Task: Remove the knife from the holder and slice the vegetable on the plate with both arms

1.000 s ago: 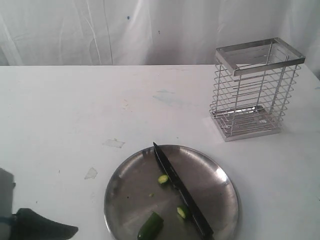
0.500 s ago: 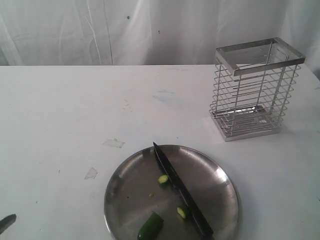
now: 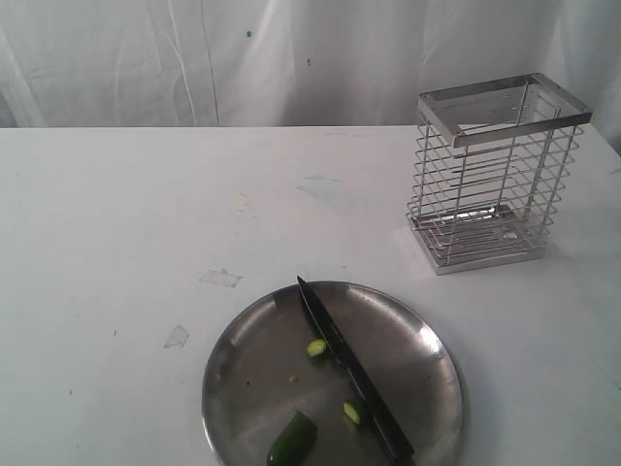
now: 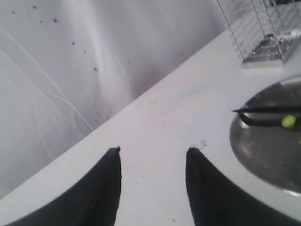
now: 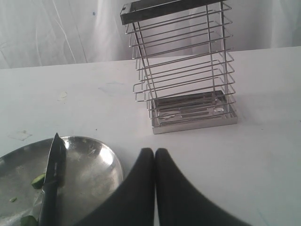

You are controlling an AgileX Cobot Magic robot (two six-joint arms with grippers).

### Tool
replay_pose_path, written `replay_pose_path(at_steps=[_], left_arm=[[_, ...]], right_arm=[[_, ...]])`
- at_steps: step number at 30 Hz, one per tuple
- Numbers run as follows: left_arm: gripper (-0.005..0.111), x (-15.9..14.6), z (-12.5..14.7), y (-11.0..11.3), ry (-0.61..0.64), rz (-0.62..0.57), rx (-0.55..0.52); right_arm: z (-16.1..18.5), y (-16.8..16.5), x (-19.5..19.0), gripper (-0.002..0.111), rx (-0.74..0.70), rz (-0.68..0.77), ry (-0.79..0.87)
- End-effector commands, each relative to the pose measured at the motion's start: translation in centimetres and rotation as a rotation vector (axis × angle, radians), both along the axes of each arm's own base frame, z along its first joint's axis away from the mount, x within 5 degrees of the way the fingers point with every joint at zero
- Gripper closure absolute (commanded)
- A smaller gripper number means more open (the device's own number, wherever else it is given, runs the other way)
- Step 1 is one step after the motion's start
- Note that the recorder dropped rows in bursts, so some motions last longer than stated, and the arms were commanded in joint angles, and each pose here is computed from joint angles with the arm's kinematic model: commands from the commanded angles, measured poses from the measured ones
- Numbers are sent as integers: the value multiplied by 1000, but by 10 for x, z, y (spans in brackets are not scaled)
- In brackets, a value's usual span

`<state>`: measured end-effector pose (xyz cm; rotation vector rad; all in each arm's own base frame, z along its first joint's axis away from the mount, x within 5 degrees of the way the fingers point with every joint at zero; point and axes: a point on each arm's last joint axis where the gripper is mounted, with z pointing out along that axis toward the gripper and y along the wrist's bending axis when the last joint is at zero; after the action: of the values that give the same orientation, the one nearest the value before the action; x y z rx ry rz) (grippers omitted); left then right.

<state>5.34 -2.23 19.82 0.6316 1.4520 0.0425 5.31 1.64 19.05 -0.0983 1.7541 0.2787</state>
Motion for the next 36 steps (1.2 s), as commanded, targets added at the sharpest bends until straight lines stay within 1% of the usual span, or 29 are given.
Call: replay_pose_path(at_steps=[1,3,5,36], left_arm=[[58,0,8,2,-24,20,-212],[58,0,8,2,6,17,-280],[58,0,8,2,17,16,-304],[58,0,8,2,19,16,-302]], right_arm=[[-1,0,0,108,7,-9,-5],[-1,0,0,108,7,-9,-5],[-1,0,0,108,7,-9,-5],[-1,0,0,108,7,-9,-5]])
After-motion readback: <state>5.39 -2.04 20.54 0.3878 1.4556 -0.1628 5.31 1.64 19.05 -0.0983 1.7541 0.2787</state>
